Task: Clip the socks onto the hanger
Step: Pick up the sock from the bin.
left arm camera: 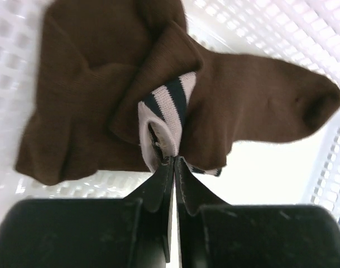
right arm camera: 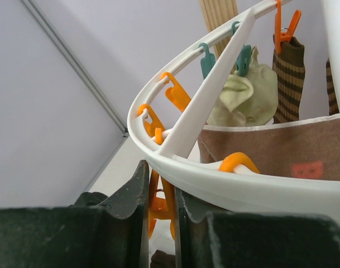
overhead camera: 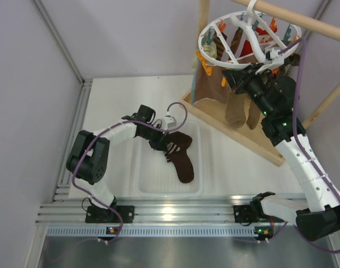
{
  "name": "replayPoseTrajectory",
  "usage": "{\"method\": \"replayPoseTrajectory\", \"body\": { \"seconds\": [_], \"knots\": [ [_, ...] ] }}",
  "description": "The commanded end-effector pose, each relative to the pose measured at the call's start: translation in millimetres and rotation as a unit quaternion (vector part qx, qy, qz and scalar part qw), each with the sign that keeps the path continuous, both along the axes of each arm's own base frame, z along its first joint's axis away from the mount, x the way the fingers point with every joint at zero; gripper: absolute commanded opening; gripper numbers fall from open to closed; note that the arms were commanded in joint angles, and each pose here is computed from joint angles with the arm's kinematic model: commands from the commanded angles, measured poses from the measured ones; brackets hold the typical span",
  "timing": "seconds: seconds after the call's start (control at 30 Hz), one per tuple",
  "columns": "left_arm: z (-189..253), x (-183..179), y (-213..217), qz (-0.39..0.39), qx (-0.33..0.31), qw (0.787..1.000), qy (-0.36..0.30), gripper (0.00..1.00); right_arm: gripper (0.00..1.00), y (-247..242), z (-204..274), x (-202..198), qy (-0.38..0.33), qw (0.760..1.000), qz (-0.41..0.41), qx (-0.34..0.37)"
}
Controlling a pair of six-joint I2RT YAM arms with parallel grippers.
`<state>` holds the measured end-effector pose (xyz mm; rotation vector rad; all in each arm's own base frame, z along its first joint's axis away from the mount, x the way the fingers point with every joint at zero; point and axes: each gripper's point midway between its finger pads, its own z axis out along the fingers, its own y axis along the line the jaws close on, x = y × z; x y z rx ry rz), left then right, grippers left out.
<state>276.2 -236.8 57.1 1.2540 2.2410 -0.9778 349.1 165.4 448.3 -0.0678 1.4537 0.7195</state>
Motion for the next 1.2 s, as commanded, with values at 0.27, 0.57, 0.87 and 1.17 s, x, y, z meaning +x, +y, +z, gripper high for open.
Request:
{"method": "replayPoseTrajectory", "body": {
  "seconds": [0.27, 0.57, 0.87, 1.17],
  "knots": [
    [13.5, 23.4, 0.1, 0.023, -0.002, 0.996, -0.082, 0.32, 0.00, 4.7, -10.6, 4.6, 0.010, 1.000, 0.013, -0.008],
    [0.6, 8.7, 3.4, 0.004, 0.014, 0.997, -0.076, 0.36, 0.00, 4.8, -11.6, 4.3, 0.010, 1.000, 0.013, -0.009],
    [74.3, 27.9, -15.4, 0.020, -0.044, 0.988, -0.148, 0.00, 0.00, 5.3, -10.0, 3.2, 0.007, 1.000, 0.016, -0.011],
    [206.1, 48.9, -52.8, -0.030, -0.082, 0.952, -0.293, 0.00, 0.00, 12.6, -2.7, 0.2, -0.001, 0.999, 0.037, -0.001]
  ]
}}
